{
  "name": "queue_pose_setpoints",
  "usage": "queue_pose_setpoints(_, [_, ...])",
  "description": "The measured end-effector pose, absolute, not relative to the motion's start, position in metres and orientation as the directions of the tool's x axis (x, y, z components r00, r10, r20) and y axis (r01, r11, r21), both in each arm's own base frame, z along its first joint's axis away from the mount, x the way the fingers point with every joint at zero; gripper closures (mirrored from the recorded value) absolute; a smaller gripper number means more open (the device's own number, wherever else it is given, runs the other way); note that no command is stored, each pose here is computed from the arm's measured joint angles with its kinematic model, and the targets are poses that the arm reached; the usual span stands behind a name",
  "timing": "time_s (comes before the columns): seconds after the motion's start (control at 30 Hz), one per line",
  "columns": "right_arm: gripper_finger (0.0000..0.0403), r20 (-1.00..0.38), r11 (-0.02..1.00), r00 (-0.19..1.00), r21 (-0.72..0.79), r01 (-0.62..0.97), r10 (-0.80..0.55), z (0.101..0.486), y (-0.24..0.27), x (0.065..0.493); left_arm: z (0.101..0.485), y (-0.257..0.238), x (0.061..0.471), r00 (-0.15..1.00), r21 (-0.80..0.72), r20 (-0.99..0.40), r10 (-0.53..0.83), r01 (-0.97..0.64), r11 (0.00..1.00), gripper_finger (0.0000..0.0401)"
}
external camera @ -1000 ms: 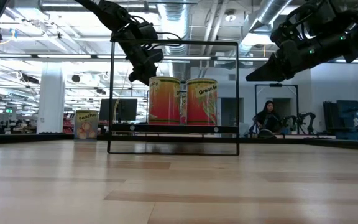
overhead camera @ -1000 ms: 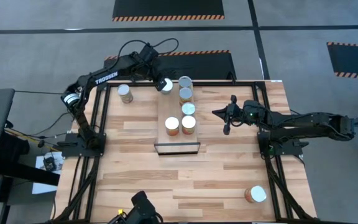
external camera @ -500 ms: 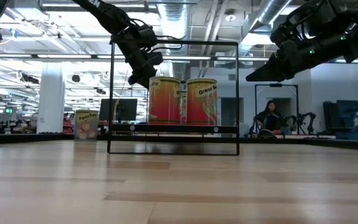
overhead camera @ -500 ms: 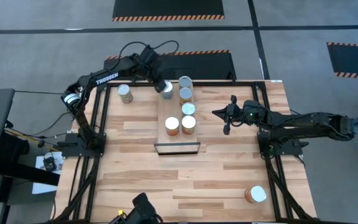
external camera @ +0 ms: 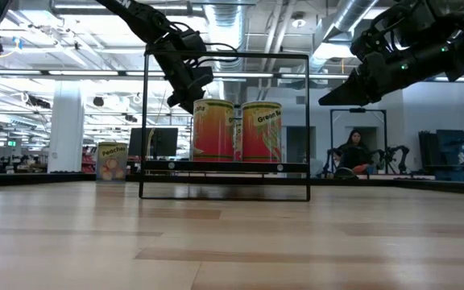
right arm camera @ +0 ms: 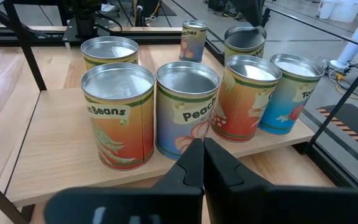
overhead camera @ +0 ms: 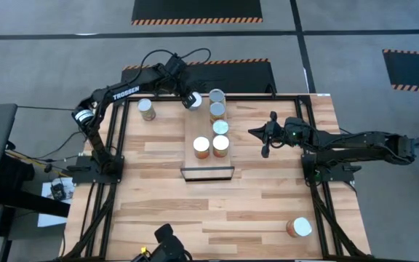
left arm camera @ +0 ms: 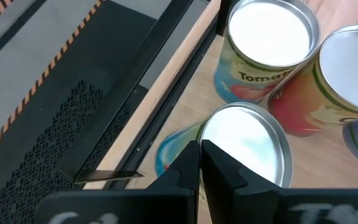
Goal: Pick and place cans onto a shelf
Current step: Align the canned tomatoes with the other canned tomatoes on the shelf
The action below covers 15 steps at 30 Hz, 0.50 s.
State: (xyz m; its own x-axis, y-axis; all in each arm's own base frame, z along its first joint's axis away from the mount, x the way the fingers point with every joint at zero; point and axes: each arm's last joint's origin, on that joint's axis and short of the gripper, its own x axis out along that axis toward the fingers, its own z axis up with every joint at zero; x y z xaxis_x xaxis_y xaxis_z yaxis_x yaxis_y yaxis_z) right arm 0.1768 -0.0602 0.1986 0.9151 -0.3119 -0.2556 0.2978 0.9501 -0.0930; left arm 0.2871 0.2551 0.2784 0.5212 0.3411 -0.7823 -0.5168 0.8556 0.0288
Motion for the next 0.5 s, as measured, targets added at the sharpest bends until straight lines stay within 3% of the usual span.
queue_pose_setpoints(0.27, [0.0388, -0.255, 0.95, 0.915, -0.093, 0.298, -0.312, 0.1987, -0.0602, 0.1768, 0.2786, 0.2551, 0.2875, 0.524, 0.038, -0.78, 0.342, -0.506, 0.862, 0.0401])
queue_pose_setpoints(0.5, [0.0384, -0.255, 0.95, 0.915, -0.093, 0.298, -0.312, 0.1986, -0.0602, 0.1768, 0.2786, 0.255, 0.2875, 0.524, 0.039, -0.78, 0.342, -0.505, 0.862, 0.0373])
